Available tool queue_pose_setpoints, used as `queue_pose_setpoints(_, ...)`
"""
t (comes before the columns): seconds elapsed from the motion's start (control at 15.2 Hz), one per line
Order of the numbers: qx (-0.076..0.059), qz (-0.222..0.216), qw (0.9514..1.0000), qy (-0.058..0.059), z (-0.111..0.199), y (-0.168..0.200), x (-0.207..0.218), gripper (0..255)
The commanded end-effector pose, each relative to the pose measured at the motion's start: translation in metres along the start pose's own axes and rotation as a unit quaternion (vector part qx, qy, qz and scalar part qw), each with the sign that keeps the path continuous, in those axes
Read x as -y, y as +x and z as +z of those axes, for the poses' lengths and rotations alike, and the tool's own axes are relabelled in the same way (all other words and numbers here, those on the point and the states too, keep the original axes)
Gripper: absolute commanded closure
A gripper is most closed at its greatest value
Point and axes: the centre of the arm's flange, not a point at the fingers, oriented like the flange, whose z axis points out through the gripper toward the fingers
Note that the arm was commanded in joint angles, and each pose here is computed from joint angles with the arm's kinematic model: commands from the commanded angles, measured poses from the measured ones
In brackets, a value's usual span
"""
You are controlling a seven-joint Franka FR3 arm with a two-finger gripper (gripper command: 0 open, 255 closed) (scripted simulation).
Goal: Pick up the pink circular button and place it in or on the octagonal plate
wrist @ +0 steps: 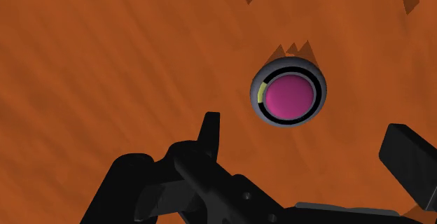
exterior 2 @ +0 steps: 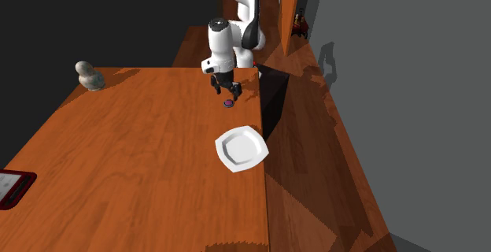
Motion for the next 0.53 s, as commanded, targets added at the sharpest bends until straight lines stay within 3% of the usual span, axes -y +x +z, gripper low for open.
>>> queue_pose_setpoints(0.0, 0.001, -0.003, 1.0, -0.001, 0.013, 0.0, 0.007, 0)
queue_pose_setpoints(0.46, 0.001, -0.003, 1.0, -0.001, 0.042, 0.0, 0.006, 0)
